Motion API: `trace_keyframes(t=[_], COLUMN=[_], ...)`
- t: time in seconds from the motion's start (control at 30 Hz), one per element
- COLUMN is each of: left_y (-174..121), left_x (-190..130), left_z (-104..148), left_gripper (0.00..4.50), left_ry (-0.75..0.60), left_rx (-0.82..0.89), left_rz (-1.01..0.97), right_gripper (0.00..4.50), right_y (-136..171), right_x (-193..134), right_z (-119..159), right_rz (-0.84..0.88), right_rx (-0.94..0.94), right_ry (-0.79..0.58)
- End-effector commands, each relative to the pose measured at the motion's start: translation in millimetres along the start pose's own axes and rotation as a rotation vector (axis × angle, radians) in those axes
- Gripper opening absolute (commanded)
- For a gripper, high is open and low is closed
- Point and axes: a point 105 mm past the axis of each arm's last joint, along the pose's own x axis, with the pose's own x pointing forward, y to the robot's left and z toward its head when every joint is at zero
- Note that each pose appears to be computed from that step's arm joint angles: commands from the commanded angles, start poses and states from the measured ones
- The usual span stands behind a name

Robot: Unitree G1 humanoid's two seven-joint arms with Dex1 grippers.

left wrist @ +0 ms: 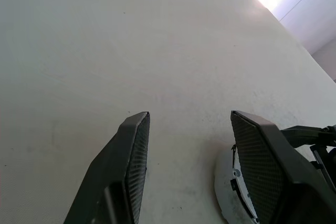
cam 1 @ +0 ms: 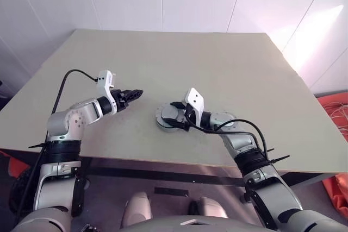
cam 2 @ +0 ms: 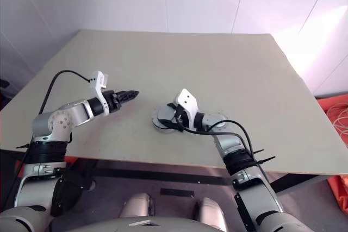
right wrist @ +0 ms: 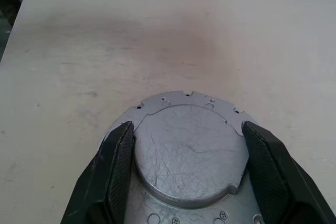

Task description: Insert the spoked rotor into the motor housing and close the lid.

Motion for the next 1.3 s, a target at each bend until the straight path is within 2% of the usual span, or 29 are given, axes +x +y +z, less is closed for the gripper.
trace_keyframes(t=[0.03,0.23,0.57,0.87,1.3], left_y=[-6.2,-6.8,-6.9,-7.2,-9.5], left_x=[-3.2,-1.9,-1.5,-1.9,-1.0], left_z=[20.1,19.6,19.0,18.1,16.4], left_gripper=[2.59,2.59,2.59,2.59,2.59], left_ry=[-0.061,-0.064,-0.065,-0.061,-0.058], left_rx=[0.041,0.038,0.037,0.038,0.039], left_rz=[-0.020,-0.023,-0.021,-0.022,-0.029], right_gripper=[3.13,3.13,3.13,3.13,3.13], right_y=[1.5,1.4,4.3,4.6,1.9], right_x=[-2.2,-3.1,-3.5,-3.6,1.1], right_z=[4.7,8.7,-0.1,5.1,0.8], right_rz=[0.034,0.055,0.079,0.083,0.059], right_rx=[-0.014,-0.019,0.000,0.042,-0.003], right_ry=[0.000,0.004,0.032,-0.007,0.035])
